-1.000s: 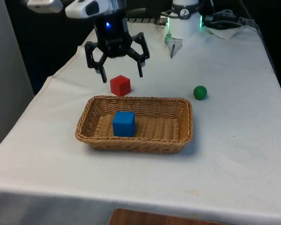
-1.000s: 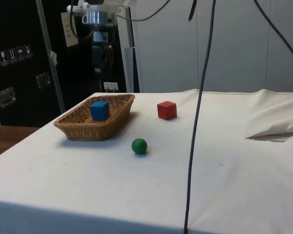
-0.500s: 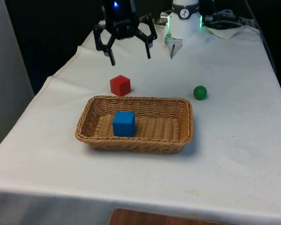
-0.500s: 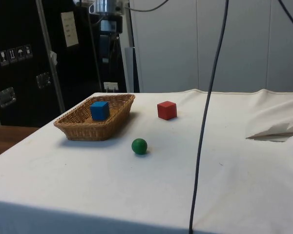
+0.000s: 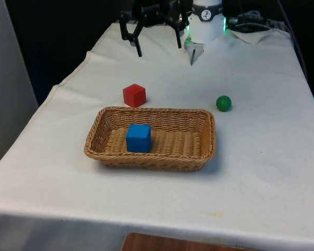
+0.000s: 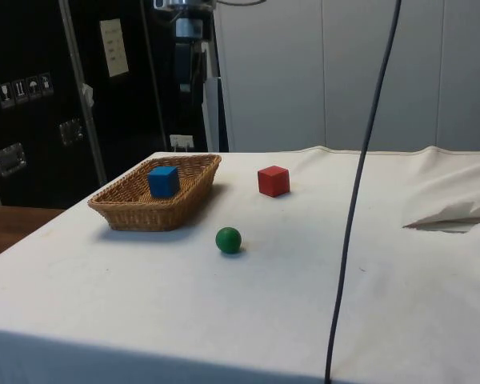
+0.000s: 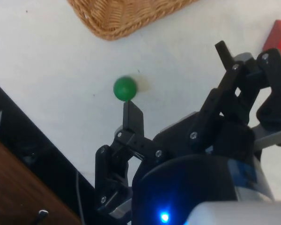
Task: Place all non-red objects into the basket.
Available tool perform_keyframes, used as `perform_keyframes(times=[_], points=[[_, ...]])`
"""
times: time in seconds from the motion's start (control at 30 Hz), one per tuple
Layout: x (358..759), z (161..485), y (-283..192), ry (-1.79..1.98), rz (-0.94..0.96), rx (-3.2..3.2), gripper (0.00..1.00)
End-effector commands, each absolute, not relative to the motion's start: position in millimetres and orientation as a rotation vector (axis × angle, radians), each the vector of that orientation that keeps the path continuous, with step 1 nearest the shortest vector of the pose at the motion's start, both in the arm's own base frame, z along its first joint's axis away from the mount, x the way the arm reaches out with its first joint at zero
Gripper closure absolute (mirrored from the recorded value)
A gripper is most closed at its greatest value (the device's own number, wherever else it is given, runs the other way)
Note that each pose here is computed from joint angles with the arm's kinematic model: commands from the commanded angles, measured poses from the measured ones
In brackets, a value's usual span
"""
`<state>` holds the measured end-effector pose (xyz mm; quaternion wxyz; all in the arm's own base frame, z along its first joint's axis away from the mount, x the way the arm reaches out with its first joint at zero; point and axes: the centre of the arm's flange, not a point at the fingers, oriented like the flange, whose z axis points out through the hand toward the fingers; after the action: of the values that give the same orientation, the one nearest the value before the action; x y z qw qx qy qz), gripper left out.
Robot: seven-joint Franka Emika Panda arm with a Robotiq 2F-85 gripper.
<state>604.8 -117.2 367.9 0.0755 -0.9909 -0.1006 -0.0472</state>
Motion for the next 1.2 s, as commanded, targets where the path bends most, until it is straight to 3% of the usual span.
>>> perform_keyframes(times=[0.0, 0.67, 1.17], points=[[601.1, 370.5, -116.8, -0.299, -0.147, -2.99, 0.0], [589.1, 375.0, -114.2, -0.297, -0.131, -3.049, 0.0], [565.6, 389.3, -84.3, -0.316, -0.124, -3.012, 0.0]])
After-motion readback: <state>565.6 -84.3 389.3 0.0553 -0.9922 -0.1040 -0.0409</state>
